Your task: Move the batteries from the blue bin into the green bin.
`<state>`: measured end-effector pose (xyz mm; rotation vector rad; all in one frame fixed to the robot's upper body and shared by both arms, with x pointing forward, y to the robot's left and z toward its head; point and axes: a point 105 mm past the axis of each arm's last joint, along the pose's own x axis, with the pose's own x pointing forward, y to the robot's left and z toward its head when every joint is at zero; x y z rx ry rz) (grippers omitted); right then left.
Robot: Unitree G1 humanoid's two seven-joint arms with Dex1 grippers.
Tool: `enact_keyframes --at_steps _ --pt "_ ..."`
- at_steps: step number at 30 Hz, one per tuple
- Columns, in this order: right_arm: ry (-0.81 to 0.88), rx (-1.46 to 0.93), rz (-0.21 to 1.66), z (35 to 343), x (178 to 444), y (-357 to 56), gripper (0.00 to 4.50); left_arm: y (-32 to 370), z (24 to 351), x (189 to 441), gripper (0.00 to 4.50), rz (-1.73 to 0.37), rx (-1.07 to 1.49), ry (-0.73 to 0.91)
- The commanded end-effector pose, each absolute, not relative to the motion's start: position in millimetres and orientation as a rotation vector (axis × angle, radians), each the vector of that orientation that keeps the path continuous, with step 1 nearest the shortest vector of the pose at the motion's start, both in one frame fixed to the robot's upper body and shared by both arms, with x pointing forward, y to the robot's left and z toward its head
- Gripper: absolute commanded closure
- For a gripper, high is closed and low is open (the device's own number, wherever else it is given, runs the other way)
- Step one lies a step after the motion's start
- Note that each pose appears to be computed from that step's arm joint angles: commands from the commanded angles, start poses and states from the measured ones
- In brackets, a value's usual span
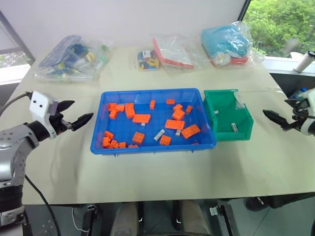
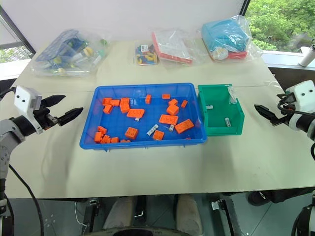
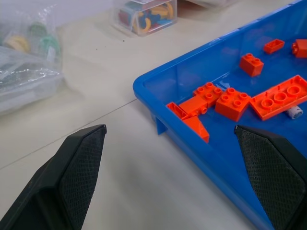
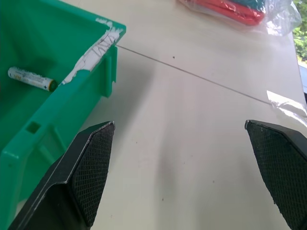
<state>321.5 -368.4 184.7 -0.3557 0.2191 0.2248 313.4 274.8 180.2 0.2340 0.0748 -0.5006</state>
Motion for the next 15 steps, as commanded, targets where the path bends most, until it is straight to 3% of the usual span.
enact_keyframes --at_steps 1,15 --pt "0.190 -0.389 0.219 197 322 -372 0.02 278 193 310 0.01 -0.492 0.250 0.034" --pt "0.213 -0.382 0.220 191 327 -375 0.02 284 187 300 0.01 -0.479 0.246 0.067"
